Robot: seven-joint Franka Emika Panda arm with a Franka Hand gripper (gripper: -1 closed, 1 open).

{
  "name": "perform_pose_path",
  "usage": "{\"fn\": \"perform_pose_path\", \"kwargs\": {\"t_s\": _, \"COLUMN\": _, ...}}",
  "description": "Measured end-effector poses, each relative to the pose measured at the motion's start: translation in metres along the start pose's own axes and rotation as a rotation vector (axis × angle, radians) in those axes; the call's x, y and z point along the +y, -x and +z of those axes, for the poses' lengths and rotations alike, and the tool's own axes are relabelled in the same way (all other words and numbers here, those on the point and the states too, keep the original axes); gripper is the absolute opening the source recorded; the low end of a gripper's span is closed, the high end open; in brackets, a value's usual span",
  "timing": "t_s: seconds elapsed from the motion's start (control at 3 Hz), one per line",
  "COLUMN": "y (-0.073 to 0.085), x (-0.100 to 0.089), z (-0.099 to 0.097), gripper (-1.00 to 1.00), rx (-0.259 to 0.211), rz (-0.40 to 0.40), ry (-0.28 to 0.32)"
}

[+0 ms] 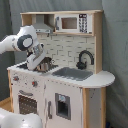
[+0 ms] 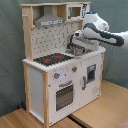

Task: Play with the kitchen

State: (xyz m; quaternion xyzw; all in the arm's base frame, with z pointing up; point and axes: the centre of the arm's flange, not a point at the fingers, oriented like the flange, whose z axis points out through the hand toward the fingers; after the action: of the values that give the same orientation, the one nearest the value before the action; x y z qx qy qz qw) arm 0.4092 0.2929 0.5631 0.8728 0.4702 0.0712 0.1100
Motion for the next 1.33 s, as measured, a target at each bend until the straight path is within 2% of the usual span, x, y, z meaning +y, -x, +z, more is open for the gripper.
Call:
{"fn": "perform_pose_path", "kwargs": {"t_s": 0.33, "y": 0.015, "x": 0.019, "z": 0.003, "gripper": -1.0, "rx": 0.031, "rz": -0.004, "ry": 0.038}}
{"fn": "perform_pose_path", "kwargs": {"t_s": 0.67, "y": 0.039, "x": 0.043, "z": 0.021, "gripper": -1.0, "rx": 0.031, "rz": 0.024, "ry": 0.053}}
{"fn": "perform_pose_path", "kwargs": {"t_s": 1.0, "y": 0.064, "x": 0.086, "z": 0.037, "gripper": -1.0, "rx": 0.01, "rz": 0.115, "ry": 0.045}}
{"fn": "perform_pose_path", "kwargs": {"t_s": 1.33, "y": 0.06, "x": 0.107, "z": 0.054, "gripper": -1.0, "rx": -0.011, "rz": 0.138, "ry": 0.032}}
